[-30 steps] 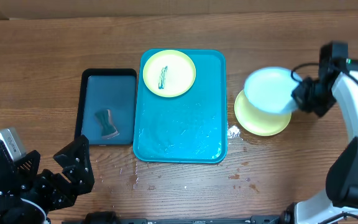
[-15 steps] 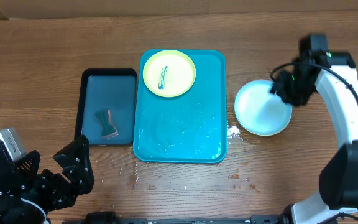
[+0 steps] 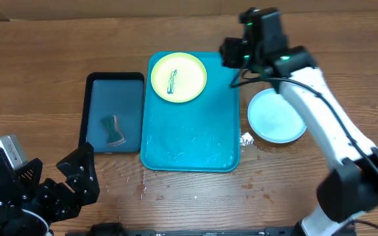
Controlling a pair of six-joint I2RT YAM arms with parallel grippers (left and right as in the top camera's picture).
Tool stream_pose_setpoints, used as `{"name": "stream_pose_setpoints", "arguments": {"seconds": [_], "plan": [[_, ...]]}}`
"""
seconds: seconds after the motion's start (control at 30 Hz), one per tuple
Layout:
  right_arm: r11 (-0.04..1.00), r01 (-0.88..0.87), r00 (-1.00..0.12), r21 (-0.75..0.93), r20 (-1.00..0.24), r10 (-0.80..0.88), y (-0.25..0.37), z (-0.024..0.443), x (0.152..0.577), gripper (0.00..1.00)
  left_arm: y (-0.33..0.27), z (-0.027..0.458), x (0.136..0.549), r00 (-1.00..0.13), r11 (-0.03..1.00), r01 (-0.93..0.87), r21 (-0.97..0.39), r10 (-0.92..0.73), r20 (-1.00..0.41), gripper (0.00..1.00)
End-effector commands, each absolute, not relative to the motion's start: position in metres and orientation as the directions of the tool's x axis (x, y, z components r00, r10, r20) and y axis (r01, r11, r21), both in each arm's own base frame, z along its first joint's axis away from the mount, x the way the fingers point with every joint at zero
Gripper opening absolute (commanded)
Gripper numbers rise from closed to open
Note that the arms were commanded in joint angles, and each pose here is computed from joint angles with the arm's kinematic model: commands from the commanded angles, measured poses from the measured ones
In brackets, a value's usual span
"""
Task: Clean dirty plates on tray and stack at the side
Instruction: 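Grasp the remaining yellow plate rim with the right gripper and tilt it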
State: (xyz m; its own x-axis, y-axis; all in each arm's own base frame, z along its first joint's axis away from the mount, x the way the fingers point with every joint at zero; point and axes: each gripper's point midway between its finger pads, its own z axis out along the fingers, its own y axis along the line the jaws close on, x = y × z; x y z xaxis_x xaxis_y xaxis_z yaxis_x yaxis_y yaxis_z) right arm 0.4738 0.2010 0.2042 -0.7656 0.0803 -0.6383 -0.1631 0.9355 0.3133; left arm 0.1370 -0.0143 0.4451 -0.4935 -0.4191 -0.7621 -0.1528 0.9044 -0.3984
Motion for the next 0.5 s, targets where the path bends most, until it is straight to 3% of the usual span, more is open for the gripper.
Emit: {"name": "stream_pose_setpoints", "arguments": {"seconds": [0.0, 0.17, 0.33, 0.4, 0.47], "plan": [[0.957, -0.167, -0.795, 0.237, -0.607, 0.012, 0.213, 0.143, 0.486, 0.66, -0.015, 0.446, 0.137, -0.493, 0.909, -0.143, -0.391, -0.409, -0.768, 1.00], [0.959, -0.166, -0.811, 0.232, -0.585, 0.001, 0.225, 0.086, 0.505, 0.73, -0.015, 0.446, 0.137, -0.493, 0.909, -0.144, -0.392, -0.409, -0.768, 1.00], [0.937, -0.198, -0.850, 0.288, -0.527, -0.018, 0.241, 0.033, 0.506, 0.71, -0.015, 0.446, 0.137, -0.493, 0.909, -0.144, -0.392, -0.409, -0.768, 1.00], [0.925, -0.210, -0.870, 0.317, -0.492, -0.029, 0.247, 0.018, 0.500, 0.58, -0.015, 0.446, 0.137, -0.493, 0.909, -0.144, -0.392, -0.409, -0.768, 0.99], [0.917, -0.211, -0.888, 0.338, -0.459, -0.035, 0.250, 0.010, 0.493, 0.24, -0.015, 0.446, 0.137, -0.493, 0.909, -0.144, -0.392, -0.409, -0.768, 1.00]]}}
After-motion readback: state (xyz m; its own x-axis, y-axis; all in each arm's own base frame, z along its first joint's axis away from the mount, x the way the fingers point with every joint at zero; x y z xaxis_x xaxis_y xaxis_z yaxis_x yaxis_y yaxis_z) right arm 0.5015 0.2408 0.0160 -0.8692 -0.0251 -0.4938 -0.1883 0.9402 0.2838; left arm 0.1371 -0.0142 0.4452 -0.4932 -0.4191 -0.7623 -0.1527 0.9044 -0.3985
